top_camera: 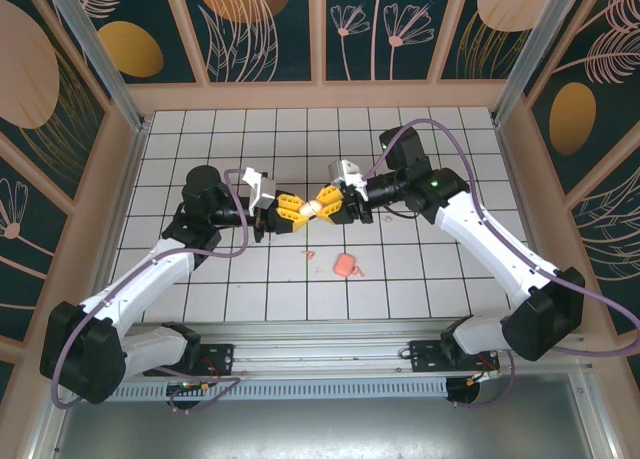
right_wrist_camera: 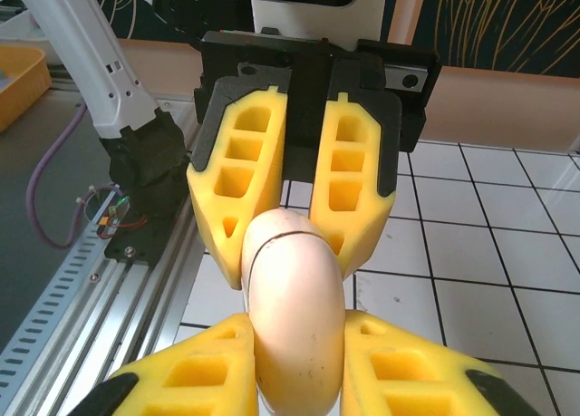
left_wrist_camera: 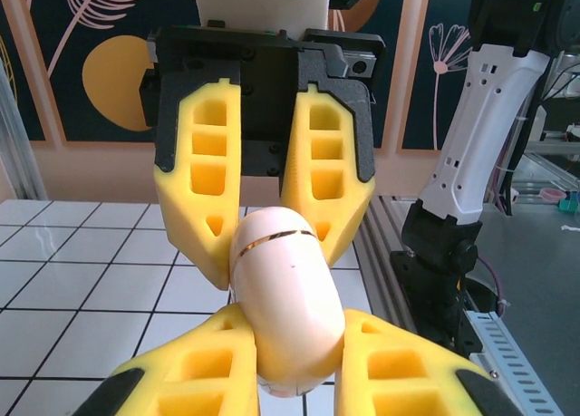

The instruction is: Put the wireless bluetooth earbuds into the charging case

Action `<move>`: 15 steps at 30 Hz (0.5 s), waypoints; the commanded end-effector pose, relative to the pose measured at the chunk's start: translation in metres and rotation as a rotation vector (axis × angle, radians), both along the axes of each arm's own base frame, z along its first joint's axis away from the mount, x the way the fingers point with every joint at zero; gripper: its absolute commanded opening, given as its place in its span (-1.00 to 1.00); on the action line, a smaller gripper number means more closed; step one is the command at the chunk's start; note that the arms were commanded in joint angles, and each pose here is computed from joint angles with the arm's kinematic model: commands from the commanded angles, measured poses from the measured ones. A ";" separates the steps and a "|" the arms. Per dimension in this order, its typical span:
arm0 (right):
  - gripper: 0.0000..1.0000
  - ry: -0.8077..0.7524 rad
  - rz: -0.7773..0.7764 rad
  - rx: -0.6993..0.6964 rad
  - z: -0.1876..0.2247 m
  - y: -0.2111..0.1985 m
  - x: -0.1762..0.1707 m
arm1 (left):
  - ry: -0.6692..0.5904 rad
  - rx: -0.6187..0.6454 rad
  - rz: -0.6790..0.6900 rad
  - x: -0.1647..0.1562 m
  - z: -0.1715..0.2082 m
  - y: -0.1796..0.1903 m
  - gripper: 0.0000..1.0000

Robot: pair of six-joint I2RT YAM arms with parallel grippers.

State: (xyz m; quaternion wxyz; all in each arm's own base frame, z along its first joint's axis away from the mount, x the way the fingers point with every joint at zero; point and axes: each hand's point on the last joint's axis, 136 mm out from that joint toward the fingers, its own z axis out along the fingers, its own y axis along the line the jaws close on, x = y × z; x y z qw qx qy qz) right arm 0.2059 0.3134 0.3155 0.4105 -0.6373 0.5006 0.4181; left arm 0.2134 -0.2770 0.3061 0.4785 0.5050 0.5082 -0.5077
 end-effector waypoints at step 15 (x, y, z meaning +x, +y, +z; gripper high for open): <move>-0.62 -0.322 -0.244 -0.289 -0.018 -0.012 0.023 | -0.178 0.301 0.201 0.031 -0.044 0.015 0.21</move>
